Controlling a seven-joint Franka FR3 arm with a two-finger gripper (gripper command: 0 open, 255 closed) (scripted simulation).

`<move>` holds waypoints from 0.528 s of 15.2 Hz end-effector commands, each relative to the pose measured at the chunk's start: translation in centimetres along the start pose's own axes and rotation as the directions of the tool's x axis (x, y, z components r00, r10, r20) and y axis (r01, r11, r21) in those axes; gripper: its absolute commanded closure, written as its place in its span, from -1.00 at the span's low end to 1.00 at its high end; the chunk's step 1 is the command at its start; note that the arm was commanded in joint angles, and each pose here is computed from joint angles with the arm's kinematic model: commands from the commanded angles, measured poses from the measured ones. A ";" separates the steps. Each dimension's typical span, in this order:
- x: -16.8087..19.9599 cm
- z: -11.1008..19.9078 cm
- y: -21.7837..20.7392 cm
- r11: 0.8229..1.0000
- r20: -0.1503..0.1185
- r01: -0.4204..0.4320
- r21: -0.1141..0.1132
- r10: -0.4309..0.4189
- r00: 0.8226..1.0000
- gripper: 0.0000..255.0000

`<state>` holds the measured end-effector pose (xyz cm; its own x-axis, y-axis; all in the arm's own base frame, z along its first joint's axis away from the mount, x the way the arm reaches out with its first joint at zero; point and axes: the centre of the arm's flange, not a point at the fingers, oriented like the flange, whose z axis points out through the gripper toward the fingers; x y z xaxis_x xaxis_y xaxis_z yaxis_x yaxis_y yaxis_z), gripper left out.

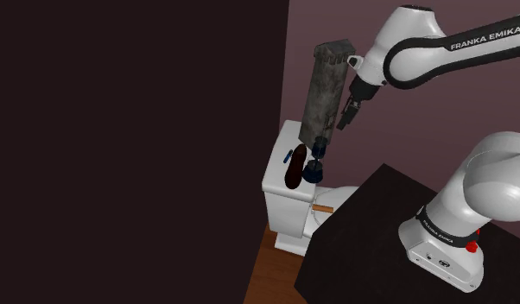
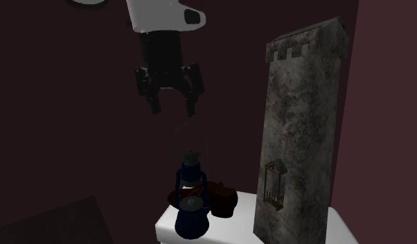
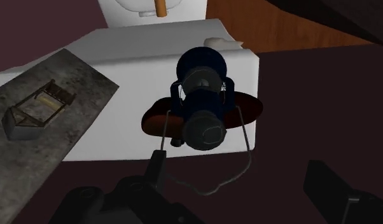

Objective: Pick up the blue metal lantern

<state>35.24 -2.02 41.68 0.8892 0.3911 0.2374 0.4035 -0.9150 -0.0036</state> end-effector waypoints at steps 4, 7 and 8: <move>0.5 6.5 1.6 0.990 -0.058 0.143 0.004 -0.143 0.988 -1.00; 0.4 8.5 1.8 0.987 -0.065 0.164 0.004 -0.163 0.984 -1.00; 0.2 9.0 1.8 0.987 -0.065 0.164 0.004 -0.163 0.984 -1.00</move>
<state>38.05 -2.67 33.57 0.7981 0.5247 0.2962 0.5417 -0.8401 0.0287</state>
